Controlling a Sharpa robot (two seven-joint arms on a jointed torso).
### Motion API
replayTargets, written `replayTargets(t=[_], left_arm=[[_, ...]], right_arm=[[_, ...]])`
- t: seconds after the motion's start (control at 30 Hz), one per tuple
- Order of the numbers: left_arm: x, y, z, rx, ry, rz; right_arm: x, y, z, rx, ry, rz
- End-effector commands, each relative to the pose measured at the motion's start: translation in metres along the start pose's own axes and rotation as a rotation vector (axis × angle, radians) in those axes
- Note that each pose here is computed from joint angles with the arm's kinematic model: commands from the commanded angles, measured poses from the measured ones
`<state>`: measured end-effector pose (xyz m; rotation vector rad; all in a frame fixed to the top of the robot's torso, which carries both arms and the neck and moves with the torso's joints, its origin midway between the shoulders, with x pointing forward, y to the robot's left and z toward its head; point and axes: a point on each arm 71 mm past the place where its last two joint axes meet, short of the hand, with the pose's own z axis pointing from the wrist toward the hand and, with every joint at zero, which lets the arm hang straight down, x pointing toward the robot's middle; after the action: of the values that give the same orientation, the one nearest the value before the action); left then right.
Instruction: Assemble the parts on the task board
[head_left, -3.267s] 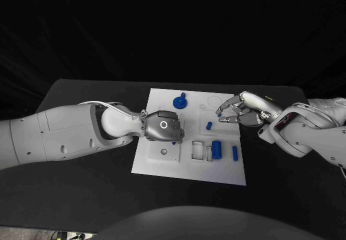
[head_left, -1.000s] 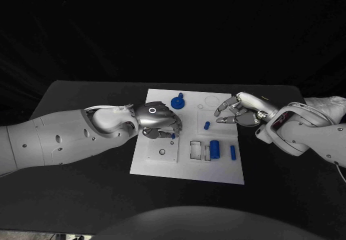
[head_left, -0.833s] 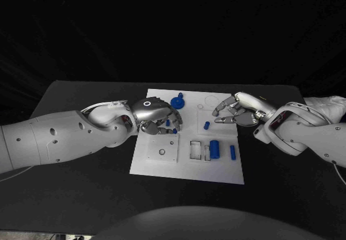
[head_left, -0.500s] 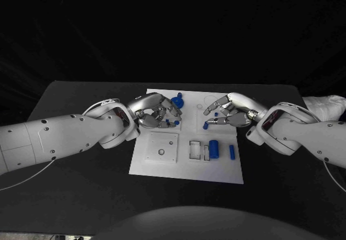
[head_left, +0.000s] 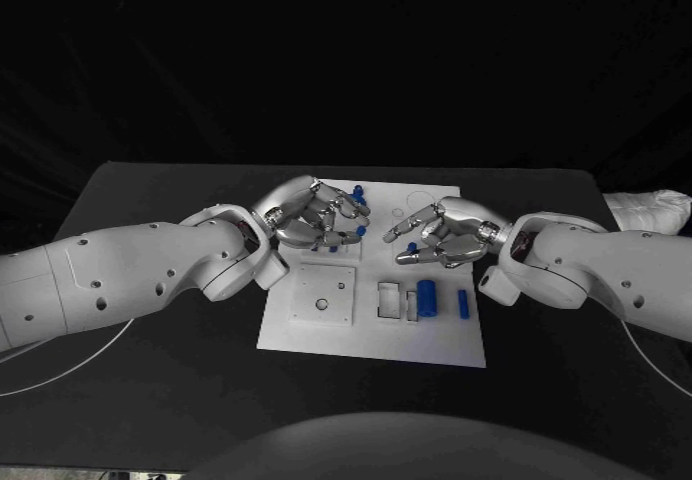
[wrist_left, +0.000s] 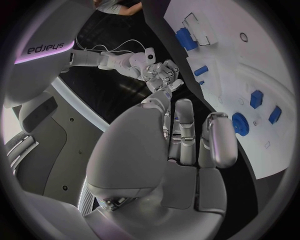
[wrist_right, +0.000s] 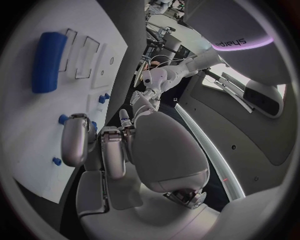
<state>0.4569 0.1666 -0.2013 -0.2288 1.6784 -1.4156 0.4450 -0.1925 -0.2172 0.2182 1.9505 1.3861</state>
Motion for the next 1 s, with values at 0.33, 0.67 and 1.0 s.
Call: replayTargets(t=[0.33,0.67,1.0], left_arm=[[0.0083,-0.0042,0.0019,-0.025,0.025,-0.235],[0.0143,-0.0073,0.004,-0.021,0.057,-0.258],[0.0183,-0.0086,0.0058,-0.024,0.077,-0.286]], right_arm=[[0.021,0.001,0.006,0.042,0.262,0.428],[0.025,0.004,0.009,0.047,0.3,0.56],[0.029,0.007,0.011,0.057,0.34,0.622]])
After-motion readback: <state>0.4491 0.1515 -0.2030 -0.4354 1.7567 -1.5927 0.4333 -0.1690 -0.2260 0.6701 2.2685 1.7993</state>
